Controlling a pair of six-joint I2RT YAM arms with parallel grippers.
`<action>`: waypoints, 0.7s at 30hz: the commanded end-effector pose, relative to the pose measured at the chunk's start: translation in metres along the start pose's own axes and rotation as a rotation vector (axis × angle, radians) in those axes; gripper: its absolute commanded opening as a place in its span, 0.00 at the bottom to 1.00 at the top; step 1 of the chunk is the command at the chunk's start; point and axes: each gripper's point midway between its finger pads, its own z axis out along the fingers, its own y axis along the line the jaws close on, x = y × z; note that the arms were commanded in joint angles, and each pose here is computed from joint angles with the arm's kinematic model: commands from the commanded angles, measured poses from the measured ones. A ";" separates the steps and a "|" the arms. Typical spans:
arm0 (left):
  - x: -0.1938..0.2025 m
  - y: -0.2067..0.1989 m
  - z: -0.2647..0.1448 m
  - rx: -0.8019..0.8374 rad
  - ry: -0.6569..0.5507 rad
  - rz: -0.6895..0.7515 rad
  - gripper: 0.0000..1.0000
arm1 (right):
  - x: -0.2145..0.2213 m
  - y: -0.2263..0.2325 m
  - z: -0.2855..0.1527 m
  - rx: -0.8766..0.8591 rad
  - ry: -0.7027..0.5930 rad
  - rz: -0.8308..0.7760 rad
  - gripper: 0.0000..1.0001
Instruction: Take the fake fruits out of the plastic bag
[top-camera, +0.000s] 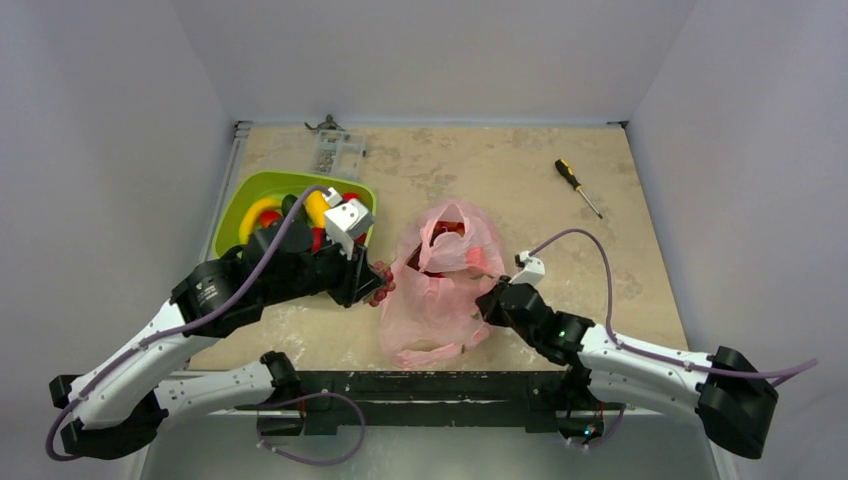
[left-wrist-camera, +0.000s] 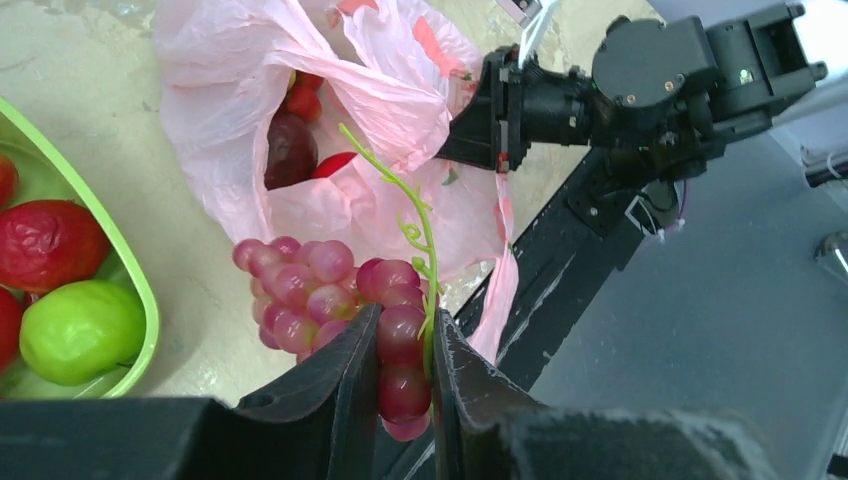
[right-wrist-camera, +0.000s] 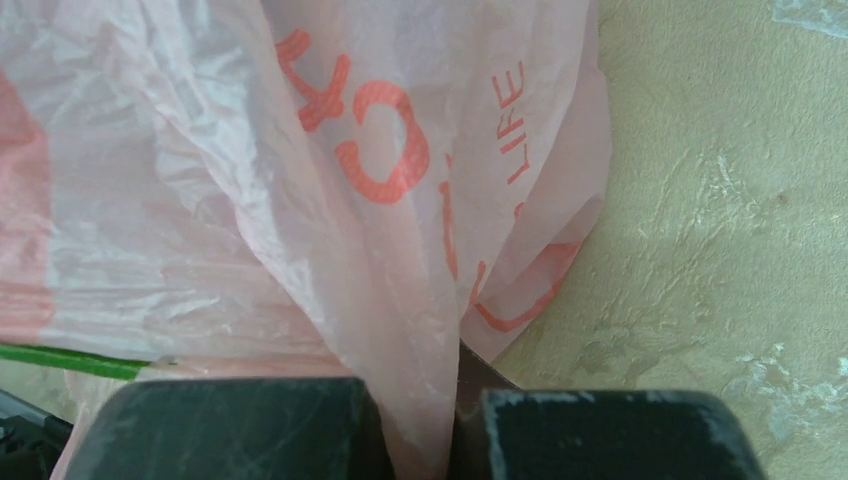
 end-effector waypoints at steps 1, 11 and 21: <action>0.014 0.004 -0.006 0.001 0.059 0.052 0.00 | -0.015 0.008 0.000 0.005 -0.045 0.006 0.00; -0.004 0.141 -0.041 -0.702 0.052 0.024 0.00 | -0.015 0.011 0.001 0.005 -0.038 -0.002 0.00; -0.053 0.251 -0.027 -1.140 0.076 0.096 0.00 | -0.017 0.016 0.003 0.011 -0.034 -0.013 0.00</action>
